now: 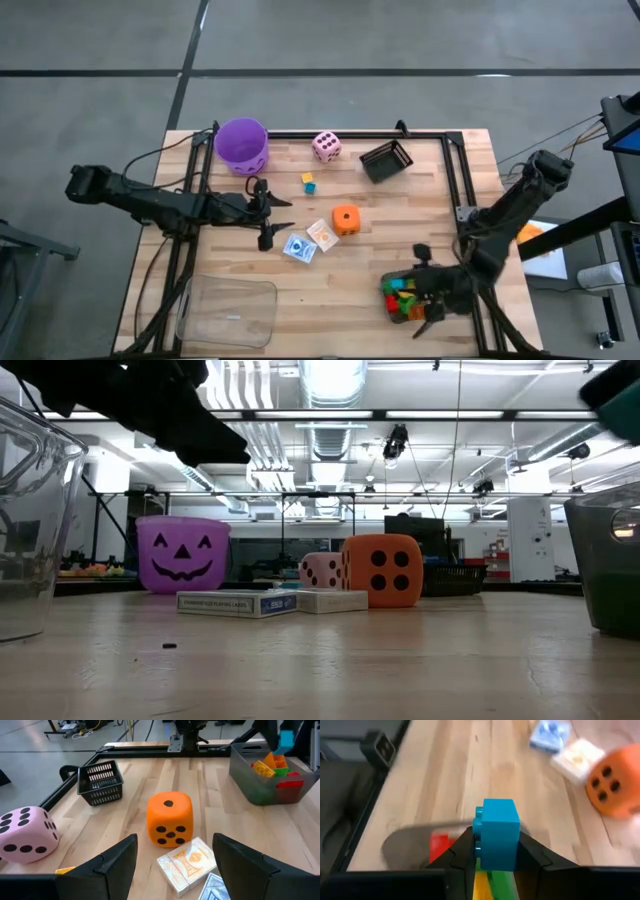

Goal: Pick & Place Toys
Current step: Put the blue game piece into the black bin, then put the yellow game piece into the black bin

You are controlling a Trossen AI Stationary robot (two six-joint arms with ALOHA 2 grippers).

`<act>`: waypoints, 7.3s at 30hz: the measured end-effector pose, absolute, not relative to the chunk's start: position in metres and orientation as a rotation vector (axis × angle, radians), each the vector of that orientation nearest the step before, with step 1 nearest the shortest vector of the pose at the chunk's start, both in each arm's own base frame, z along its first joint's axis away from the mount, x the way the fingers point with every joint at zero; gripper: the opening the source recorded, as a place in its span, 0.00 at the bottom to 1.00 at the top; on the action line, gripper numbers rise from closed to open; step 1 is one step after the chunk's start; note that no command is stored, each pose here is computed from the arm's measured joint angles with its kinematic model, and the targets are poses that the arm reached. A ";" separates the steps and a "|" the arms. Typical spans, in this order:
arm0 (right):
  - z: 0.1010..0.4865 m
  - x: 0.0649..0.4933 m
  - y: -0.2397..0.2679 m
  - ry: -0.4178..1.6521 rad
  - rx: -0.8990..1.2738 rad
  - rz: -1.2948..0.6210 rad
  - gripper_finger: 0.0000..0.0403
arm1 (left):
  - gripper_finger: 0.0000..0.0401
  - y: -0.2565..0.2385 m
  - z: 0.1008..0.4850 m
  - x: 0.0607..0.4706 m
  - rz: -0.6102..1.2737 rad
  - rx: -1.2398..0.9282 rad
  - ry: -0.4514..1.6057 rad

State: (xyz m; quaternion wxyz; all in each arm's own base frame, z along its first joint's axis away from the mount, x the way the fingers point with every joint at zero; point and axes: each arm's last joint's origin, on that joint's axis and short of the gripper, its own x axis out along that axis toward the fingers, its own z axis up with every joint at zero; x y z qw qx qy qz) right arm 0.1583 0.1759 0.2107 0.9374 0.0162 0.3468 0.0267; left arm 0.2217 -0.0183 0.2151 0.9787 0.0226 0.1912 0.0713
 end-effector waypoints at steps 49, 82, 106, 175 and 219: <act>0.247 0.180 0.253 0.319 -0.128 0.035 0.69 | 0.65 -0.018 0.220 0.224 0.145 0.034 0.328; 0.190 0.116 0.080 -0.177 0.036 0.232 0.69 | 0.64 0.067 0.178 0.346 0.548 -0.232 0.874; 0.197 0.133 0.093 -0.116 0.020 0.190 0.69 | 0.64 0.094 0.169 0.362 0.771 -0.559 1.048; 0.201 0.139 0.098 -0.104 -0.008 0.186 0.69 | 0.65 0.124 0.148 0.397 0.683 -0.369 1.107; 0.201 0.139 0.098 -0.103 -0.008 0.186 0.69 | 0.26 0.151 0.136 0.371 0.826 -0.332 1.214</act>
